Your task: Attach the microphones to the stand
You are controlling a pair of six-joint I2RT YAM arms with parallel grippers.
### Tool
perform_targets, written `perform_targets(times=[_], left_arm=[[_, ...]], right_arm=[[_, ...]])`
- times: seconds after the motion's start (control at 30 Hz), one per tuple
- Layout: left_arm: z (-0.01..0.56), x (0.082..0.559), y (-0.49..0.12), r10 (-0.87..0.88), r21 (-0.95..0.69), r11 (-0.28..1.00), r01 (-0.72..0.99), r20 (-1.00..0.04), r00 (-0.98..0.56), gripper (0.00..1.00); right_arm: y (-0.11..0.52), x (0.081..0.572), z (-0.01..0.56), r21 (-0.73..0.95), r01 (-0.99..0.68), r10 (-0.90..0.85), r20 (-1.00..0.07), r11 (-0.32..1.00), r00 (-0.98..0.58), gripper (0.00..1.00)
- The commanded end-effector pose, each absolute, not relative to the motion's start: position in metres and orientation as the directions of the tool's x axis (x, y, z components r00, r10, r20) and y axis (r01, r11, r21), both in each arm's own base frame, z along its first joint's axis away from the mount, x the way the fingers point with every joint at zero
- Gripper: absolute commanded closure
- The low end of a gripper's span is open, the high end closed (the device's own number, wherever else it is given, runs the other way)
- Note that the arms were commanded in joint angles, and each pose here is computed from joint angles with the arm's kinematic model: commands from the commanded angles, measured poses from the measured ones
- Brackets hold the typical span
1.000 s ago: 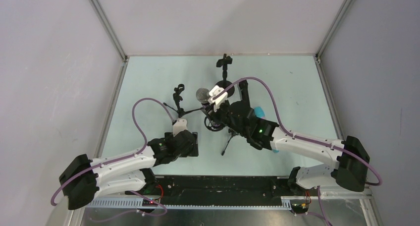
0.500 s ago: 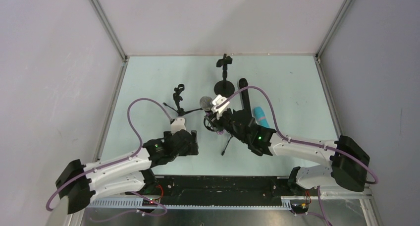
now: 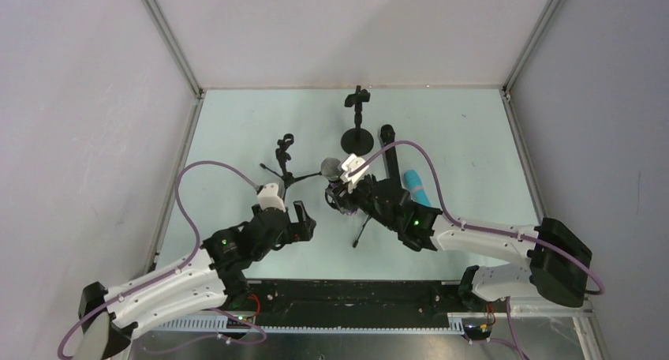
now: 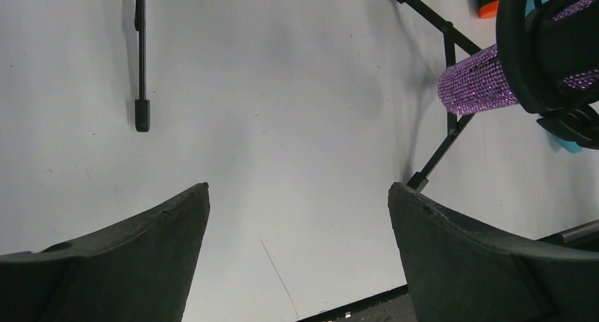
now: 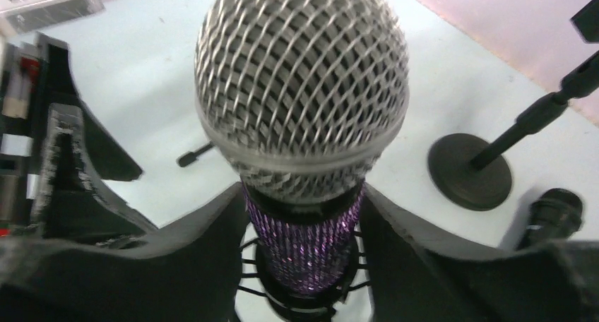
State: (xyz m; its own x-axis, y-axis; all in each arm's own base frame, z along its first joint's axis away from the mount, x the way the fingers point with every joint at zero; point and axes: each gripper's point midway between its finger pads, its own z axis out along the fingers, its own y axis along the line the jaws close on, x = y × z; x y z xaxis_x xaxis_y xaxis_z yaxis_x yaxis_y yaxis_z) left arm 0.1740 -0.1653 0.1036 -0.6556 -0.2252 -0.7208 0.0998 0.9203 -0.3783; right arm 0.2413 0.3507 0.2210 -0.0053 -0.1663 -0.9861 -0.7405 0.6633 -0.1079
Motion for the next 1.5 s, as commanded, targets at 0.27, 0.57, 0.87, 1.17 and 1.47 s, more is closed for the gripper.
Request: perform_targets(times=[0.27, 0.57, 0.87, 1.17, 1.47], left_arm=[[0.097, 0.177, -0.163, -0.218, -0.354, 0.932, 0.079, -0.722, -0.657, 0.0], [0.104, 0.178, -0.165, -0.216, -0.36, 0.928, 0.096, -0.73, -0.649, 0.0], [0.132, 0.176, -0.174, -0.18, -0.382, 0.9, 0.212, -0.767, -0.616, 0.0], [0.166, 0.164, -0.216, -0.095, -0.408, 0.807, 0.427, -0.804, -0.587, 0.02], [0.187, 0.151, -0.277, 0.034, -0.372, 0.698, 0.613, -0.837, -0.546, 0.14]], right_arm=[[0.342, 0.23, 0.273, -0.03, -0.745, -0.016, -1.0, 0.666, 0.025, 0.02], [0.318, 0.219, 0.294, 0.015, -0.737, 0.027, -1.0, 0.675, 0.004, 0.01], [0.284, 0.218, 0.3, 0.094, -0.705, 0.063, -0.996, 0.703, -0.07, 0.01], [0.246, 0.231, 0.297, 0.221, -0.665, 0.159, -0.975, 0.714, -0.153, 0.01], [0.218, 0.242, 0.284, 0.317, -0.595, 0.233, -0.948, 0.739, -0.216, 0.01]])
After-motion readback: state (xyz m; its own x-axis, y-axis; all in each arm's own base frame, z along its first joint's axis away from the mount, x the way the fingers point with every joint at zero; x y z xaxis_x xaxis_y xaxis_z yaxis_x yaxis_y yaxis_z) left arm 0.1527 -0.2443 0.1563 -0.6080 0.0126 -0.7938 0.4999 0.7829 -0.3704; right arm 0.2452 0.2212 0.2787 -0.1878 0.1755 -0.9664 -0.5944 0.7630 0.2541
